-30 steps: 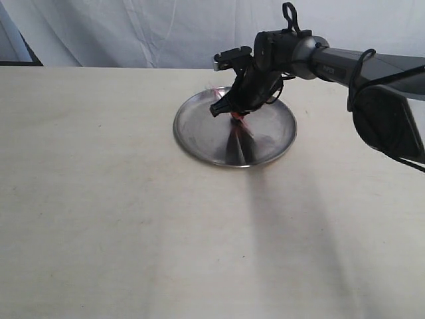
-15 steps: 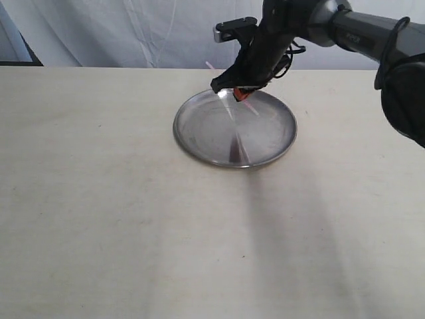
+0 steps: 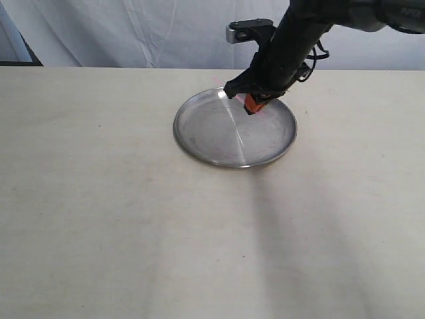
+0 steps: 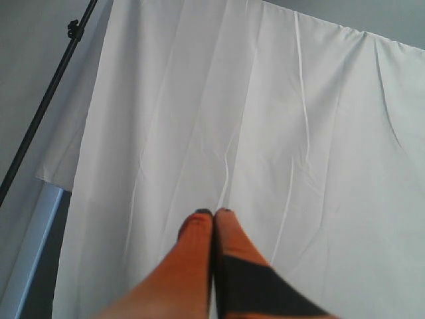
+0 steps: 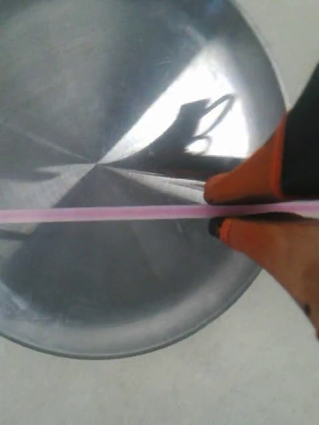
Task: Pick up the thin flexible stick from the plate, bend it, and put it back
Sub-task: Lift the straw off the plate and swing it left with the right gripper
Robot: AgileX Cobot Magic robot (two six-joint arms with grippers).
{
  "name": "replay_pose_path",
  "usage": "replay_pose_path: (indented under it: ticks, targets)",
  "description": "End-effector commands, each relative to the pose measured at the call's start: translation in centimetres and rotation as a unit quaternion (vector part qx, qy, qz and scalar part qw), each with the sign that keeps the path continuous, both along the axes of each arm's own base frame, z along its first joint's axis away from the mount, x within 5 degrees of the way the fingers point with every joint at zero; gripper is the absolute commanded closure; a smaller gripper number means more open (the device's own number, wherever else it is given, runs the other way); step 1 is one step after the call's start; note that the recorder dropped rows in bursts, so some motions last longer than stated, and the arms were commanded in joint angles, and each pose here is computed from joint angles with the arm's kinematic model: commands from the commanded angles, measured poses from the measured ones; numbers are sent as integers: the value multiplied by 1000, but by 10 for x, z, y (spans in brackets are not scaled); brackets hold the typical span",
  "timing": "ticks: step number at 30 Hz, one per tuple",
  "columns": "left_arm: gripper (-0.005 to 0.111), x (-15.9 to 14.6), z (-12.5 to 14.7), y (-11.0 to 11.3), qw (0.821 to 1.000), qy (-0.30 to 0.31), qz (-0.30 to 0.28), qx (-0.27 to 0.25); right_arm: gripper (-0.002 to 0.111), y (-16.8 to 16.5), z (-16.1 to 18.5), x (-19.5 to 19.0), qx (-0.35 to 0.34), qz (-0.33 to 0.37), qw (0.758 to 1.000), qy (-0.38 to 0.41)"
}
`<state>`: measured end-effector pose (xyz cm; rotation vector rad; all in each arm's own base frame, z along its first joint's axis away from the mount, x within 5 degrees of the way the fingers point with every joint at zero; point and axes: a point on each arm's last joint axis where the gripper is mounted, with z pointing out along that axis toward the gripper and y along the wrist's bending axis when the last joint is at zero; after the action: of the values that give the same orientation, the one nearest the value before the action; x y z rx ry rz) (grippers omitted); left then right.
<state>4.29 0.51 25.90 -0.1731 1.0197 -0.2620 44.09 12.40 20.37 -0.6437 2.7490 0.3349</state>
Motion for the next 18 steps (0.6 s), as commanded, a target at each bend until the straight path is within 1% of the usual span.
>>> replay_pose_path:
  ticks: [1,7,13,14,15,17,18]
  targets:
    - [107,0,-1,0,1000,-2,0,3,109,-16,22,-27,9,-23,999,-47]
    - [107,0,-1,0,1000,-2,0,3,109,-21,38,-71,46,-53,995,-68]
    - [107,0,-1,0,1000,-2,-1,1,109,-28,39,-105,35,-31,997,-58]
    - [107,-1,0,0,1000,-6,-11,-21,109,-29,37,-109,34,-29,998,-52]
    - [107,-1,1,1,997,-9,-35,-64,109,-30,36,-113,33,-26,998,-46]
    - [107,-2,3,1,983,-12,-93,-158,109,-28,34,-121,46,-10,998,-31]
    - [107,-1,2,0,977,-4,-110,-183,109,-25,34,-125,59,1,998,-21]
